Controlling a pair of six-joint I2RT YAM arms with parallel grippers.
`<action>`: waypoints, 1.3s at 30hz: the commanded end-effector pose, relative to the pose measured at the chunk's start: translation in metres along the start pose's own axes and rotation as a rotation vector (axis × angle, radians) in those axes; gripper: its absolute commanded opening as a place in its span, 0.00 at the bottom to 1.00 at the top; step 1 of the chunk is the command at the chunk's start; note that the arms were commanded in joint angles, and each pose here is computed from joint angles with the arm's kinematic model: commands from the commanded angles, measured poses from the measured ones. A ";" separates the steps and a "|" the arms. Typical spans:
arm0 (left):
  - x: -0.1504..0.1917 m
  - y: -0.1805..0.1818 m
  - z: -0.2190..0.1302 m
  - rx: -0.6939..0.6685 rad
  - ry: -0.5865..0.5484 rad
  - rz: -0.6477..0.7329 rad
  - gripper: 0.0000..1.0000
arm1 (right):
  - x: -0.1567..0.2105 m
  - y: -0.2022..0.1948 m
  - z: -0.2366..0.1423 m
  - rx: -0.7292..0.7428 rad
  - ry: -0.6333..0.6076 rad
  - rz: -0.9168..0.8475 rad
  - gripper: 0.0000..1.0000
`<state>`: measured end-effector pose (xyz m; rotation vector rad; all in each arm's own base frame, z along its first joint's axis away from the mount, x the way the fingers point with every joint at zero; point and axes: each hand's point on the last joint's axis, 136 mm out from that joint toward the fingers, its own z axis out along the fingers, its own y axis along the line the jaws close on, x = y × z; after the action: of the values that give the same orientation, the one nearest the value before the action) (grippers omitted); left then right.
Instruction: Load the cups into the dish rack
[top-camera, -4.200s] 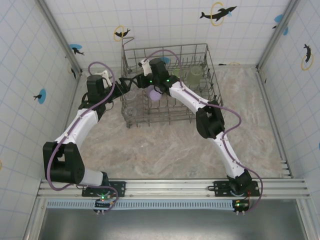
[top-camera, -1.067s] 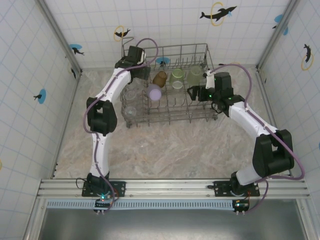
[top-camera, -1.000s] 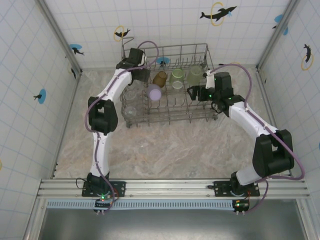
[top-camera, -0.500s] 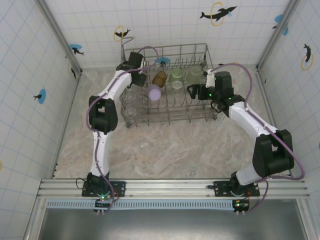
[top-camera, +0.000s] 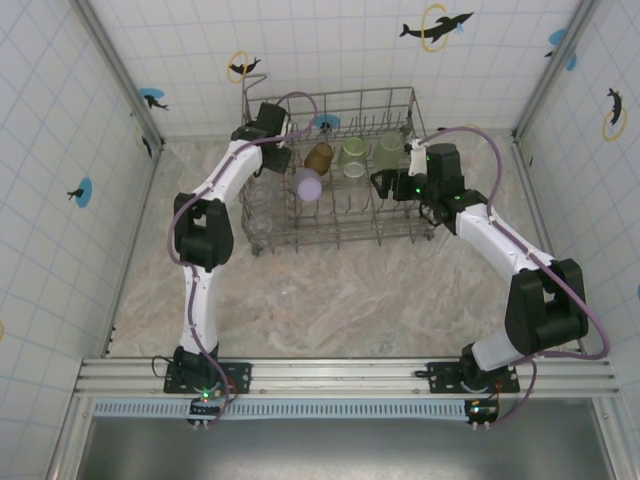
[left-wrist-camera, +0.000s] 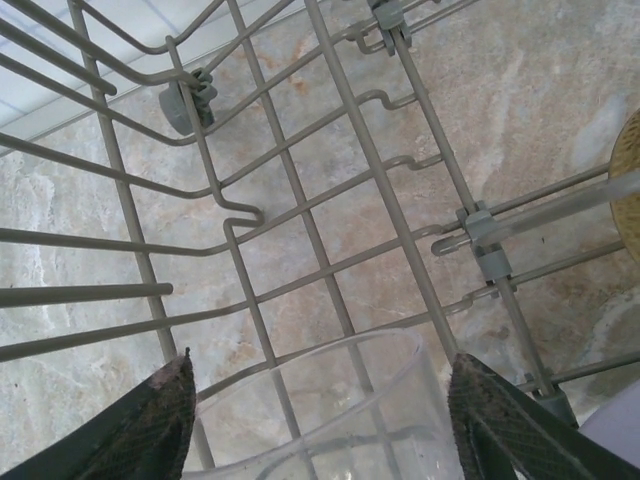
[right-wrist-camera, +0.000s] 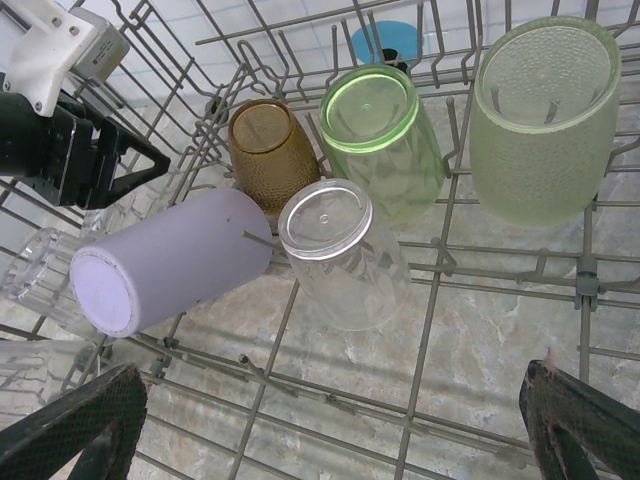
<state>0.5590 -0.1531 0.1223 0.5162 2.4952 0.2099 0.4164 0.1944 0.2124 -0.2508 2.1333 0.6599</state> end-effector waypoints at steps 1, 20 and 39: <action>0.015 0.002 -0.001 -0.011 0.063 0.033 0.72 | -0.017 0.011 -0.006 -0.025 -0.052 -0.016 0.99; -0.006 -0.022 -0.039 0.137 -0.003 -0.042 0.46 | -0.020 0.070 0.008 -0.286 -0.021 -0.202 0.99; -0.050 0.062 -0.171 -0.148 -0.359 -0.390 0.97 | -0.020 0.138 0.098 -0.588 0.004 -0.434 0.99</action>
<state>0.5121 -0.1458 0.3101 0.1066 2.1732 0.0029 0.4330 0.3479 0.2106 -0.9298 1.8726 0.9943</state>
